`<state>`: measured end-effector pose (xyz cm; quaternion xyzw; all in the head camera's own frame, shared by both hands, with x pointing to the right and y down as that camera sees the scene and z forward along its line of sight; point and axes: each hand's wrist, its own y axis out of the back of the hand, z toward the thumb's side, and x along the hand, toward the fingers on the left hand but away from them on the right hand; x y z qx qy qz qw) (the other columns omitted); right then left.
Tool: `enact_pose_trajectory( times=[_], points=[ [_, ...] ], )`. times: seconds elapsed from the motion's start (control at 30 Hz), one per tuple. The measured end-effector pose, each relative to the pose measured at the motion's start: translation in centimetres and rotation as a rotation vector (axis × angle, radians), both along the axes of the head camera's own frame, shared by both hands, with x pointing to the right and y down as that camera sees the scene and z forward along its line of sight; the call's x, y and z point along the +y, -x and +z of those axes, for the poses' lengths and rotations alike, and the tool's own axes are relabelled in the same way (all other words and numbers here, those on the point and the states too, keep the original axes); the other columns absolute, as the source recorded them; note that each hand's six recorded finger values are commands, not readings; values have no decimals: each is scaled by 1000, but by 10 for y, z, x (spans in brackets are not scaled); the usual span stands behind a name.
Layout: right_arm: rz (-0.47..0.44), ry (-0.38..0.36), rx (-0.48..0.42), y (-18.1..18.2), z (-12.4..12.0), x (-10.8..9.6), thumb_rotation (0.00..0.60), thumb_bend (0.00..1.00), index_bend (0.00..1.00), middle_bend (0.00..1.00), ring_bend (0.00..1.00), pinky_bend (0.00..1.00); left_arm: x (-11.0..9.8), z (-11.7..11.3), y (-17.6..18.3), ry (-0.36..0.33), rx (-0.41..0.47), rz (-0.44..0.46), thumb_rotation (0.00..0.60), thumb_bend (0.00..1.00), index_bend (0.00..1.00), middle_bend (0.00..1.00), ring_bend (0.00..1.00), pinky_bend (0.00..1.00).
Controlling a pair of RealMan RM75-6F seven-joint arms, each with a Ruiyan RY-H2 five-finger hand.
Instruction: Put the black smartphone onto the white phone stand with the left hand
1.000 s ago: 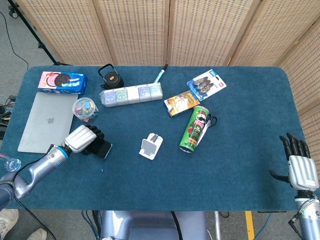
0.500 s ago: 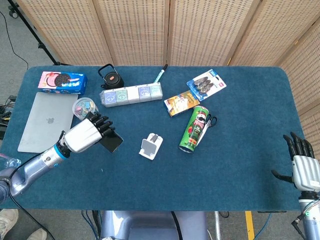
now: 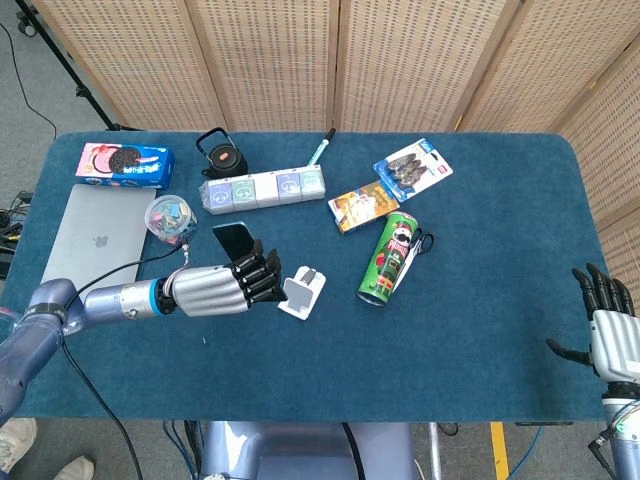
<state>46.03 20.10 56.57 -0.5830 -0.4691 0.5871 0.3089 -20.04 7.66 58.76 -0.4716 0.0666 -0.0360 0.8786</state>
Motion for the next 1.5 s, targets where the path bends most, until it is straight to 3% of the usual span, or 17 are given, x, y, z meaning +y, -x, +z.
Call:
enact_pose_trajectory(
  times=[0.17,0.37,0.73,1.03,1.5],
  points=[
    [16,-3,14,-4,1,-3,600,0,0,0,0,0,-7,0,-23,-35,-27,63,600,96,519,414,313,416],
    [21,-6,43,-5,4,-4,600,0,0,0,0,0,-12,12,-54,-72,-129,173,600,98,518,414,313,416],
    [58,1,84,-16,6,1,600,0,0,0,0,0,-1,34,-91,-62,-195,272,600,101,518,414,313,416],
    [74,3,75,-21,4,3,600,0,0,0,0,0,4,53,-91,-105,-274,307,600,100,518,414,313,416],
    [44,2,41,-13,1,3,600,0,0,0,0,0,13,62,-85,-156,-292,319,600,105,519,412,313,416]
  ],
)
